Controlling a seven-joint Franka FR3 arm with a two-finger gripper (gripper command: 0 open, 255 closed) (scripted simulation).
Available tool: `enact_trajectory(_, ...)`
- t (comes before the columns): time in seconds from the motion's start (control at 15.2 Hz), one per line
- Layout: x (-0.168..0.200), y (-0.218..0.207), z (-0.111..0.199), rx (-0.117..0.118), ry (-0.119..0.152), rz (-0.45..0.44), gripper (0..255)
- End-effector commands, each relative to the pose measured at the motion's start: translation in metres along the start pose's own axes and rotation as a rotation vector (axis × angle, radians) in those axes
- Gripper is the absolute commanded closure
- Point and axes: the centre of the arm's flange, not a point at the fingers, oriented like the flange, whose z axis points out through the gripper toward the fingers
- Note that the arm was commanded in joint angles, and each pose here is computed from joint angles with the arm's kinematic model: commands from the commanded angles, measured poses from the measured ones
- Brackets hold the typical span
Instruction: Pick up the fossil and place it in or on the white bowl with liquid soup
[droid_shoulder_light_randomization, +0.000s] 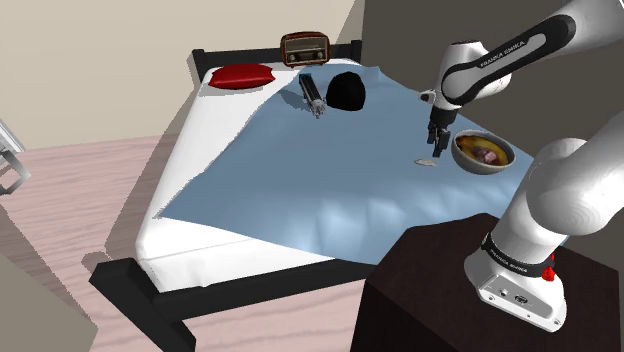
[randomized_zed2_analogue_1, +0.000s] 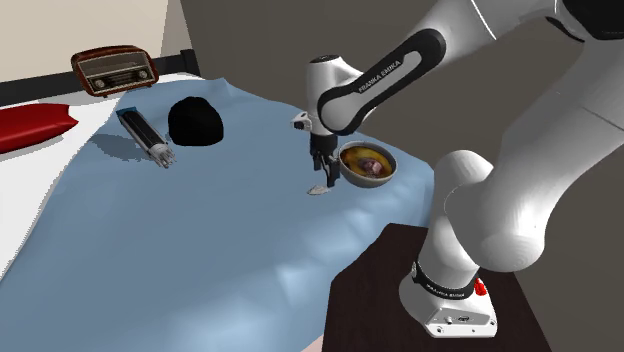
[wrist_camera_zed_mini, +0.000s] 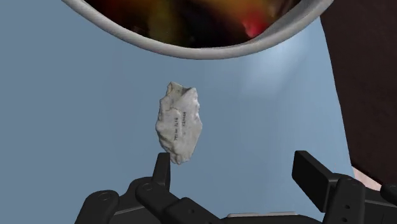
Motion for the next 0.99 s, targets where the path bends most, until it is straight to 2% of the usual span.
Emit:
enact_trajectory(0.0, -0.006, 0.012, 0.017, -0.006, 0.003, -0.047, 0)
enact_trajectory(0.53, -0.006, 0.013, 0.057, -0.006, 0.003, -0.047, 0)
enact_trajectory(0.92, -0.006, 0.013, 0.057, -0.006, 0.003, -0.047, 0)
